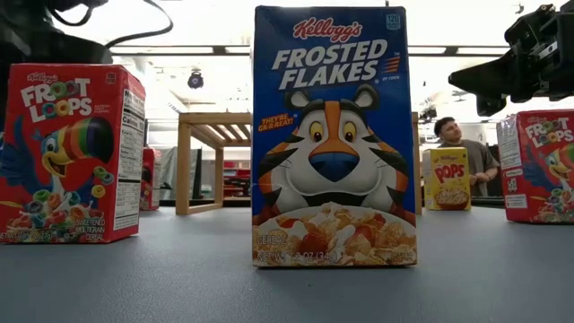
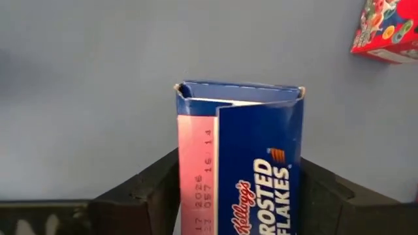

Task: Stack cereal on shelf
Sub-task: Put the top blue cereal box on the shelf

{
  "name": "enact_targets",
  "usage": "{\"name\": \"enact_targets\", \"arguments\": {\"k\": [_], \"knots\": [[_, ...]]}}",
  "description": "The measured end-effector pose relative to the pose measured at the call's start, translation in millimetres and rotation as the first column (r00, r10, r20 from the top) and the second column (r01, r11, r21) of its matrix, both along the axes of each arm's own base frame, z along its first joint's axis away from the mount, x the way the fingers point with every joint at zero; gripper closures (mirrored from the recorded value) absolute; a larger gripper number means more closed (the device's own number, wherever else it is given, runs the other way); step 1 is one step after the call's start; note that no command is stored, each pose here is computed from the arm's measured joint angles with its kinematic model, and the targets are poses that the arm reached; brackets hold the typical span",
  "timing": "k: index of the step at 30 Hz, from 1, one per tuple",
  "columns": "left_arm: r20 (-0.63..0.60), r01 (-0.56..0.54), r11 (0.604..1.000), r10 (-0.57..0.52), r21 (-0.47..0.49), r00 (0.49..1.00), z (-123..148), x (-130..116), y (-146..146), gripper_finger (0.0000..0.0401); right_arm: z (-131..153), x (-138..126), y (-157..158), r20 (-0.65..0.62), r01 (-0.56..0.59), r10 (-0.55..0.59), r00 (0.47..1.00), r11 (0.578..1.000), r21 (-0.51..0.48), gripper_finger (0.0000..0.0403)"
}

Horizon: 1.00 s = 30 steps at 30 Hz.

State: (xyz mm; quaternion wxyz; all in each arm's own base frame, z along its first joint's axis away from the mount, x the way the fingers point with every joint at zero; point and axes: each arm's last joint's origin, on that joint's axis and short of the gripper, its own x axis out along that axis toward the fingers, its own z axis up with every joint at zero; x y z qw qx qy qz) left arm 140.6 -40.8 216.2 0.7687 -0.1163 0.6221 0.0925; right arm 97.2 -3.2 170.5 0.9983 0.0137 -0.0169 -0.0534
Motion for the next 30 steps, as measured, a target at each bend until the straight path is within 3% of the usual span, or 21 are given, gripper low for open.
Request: {"name": "enact_targets", "arguments": {"k": [18,25,30], "knots": [[0.065,0.053,0.999,-0.053,0.005,0.996,35.8,3.4,-0.7,0.0279,0.0,0.0,0.0,0.000,0.000,0.000,1.000,1.000,0.000,0.0380],[0.134,0.062,0.992,-0.076,0.110,0.988,76.5,2.2,3.1,0.0281,0.0,0.0,0.0,0.000,0.000,0.000,1.000,1.000,0.000,0.0380],[0.266,0.050,0.970,-0.115,0.239,0.957,118.7,2.3,8.1,0.0280,0.0,0.0,0.0,0.000,0.000,0.000,1.000,1.000,0.000,0.0380]]}}
